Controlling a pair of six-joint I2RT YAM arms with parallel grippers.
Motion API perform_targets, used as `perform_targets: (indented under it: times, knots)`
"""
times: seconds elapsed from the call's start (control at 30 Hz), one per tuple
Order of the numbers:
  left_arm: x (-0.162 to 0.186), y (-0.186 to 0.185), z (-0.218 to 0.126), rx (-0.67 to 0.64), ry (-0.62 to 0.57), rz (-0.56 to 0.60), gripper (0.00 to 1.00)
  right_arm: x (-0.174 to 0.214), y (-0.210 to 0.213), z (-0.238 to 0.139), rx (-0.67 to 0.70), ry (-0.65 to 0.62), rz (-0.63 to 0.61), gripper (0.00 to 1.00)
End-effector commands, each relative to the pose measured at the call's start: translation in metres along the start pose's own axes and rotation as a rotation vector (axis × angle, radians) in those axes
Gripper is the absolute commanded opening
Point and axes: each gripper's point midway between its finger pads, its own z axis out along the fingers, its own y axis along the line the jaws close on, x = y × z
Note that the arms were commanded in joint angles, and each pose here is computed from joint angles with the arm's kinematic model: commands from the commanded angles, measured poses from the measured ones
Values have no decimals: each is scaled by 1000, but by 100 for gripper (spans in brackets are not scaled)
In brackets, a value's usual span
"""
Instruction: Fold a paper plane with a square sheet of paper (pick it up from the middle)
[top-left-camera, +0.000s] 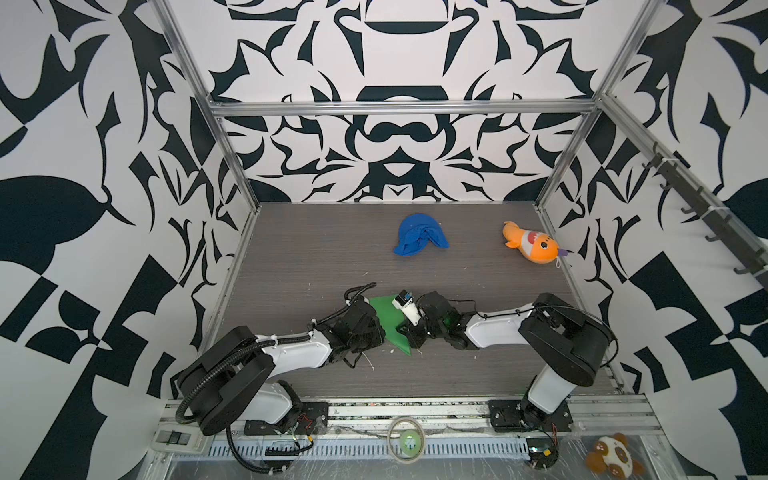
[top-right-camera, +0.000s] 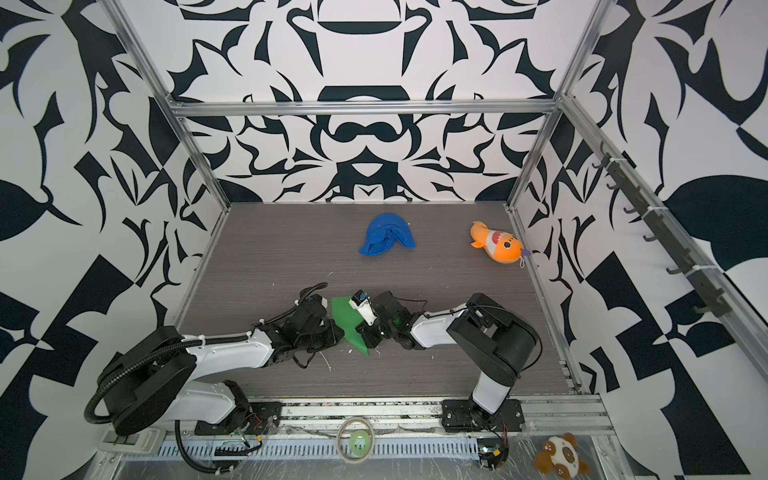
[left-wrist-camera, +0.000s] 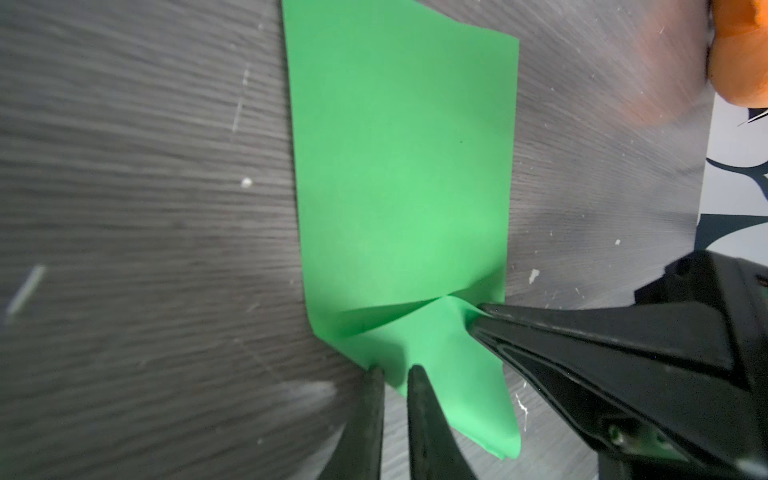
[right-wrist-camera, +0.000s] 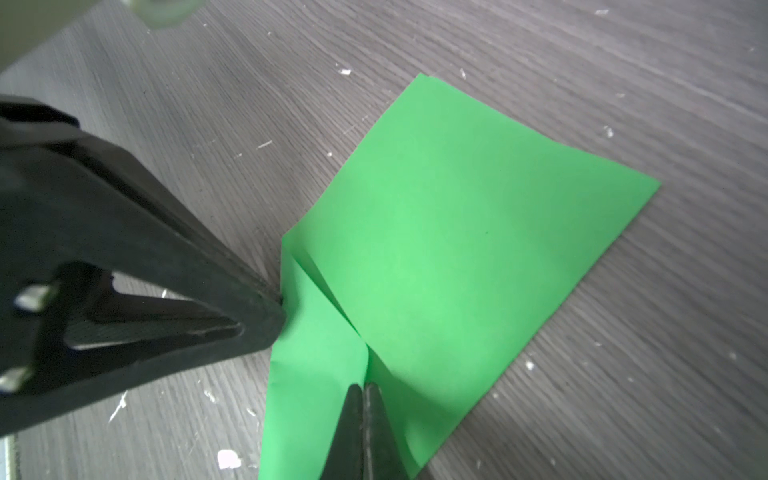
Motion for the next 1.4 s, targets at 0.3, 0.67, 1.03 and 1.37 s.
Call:
perform_targets:
  times: [0.3,0.67,1.03,1.37]
  knots:
    - [-36,-25,-32,69,-97,-23,17,9,-6,3,15,46,26,2]
    - [-67,-32,4,44,1,-73,13,8,-5,3,11,39,23,2]
    - [-55,-7,33,-100,102,-104,7,4,-5,0,7,24,22,2]
    - [-43,11,38,-176,156,-104,2,-10,-3,-7,-5,-16,21,2]
